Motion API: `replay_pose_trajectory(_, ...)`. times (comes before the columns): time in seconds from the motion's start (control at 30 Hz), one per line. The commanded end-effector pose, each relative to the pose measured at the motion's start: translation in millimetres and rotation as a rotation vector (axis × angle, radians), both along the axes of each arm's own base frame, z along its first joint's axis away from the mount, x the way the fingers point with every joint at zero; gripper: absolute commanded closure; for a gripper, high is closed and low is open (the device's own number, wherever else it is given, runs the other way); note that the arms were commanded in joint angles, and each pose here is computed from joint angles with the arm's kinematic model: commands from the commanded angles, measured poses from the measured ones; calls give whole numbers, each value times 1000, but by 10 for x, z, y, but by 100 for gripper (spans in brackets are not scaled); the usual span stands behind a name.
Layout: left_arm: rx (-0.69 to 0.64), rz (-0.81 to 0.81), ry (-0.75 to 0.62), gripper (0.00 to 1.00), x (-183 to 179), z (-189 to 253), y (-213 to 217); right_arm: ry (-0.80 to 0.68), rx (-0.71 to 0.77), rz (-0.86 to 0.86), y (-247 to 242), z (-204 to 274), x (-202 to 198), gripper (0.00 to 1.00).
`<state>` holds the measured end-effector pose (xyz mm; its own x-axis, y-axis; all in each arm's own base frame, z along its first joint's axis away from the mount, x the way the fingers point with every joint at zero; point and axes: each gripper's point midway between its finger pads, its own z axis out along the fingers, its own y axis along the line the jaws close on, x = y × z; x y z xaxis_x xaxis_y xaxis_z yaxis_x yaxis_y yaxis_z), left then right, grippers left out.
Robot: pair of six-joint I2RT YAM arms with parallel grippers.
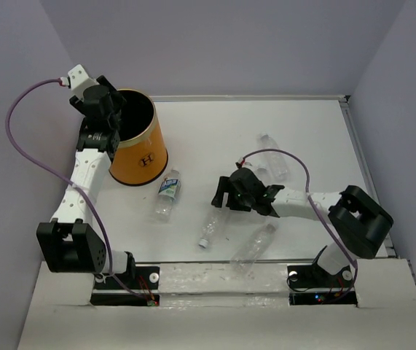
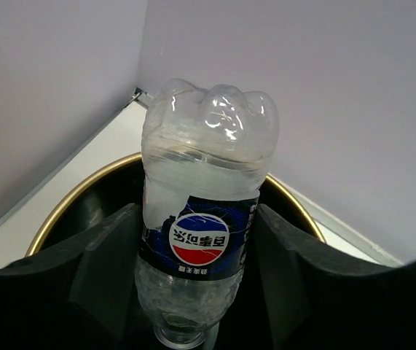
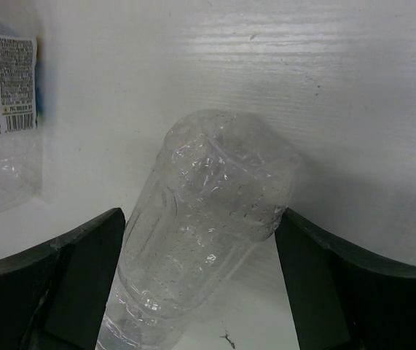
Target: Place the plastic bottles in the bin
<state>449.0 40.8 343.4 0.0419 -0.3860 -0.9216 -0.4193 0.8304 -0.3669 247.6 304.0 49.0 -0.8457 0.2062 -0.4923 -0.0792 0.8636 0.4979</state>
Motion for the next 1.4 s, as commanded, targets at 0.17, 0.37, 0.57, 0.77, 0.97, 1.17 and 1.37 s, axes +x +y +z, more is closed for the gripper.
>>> replay_pose_trajectory(0.17,-22,-118,-100,10,-207,402,-178,-152,63,-80,101,416,306,39)
replay_pose_trajectory(0.37,-80,-355,-166,10,-619,539,-609,-323,99,-93,-44,1021,384,61)
replay_pose_trajectory(0.57,-103,-592,-69,12,-1168,198,-1025,-509,188,-67,-20,1878,466,63)
replay_pose_trajectory(0.77,-127,-695,81,13,-1690,-369,-1168,-696,269,-23,225,2816,674,69)
replay_pose_trajectory(0.97,-135,-612,112,14,-1957,-473,-1021,-913,303,14,435,3801,882,72)
replay_pose_trajectory(1.17,-141,-547,145,16,-2044,-549,-913,-1083,256,39,876,4438,1329,72)
replay_pose_trajectory(1.37,-231,-570,226,17,-2095,-964,-1014,-1229,310,4,1121,5010,1568,72)
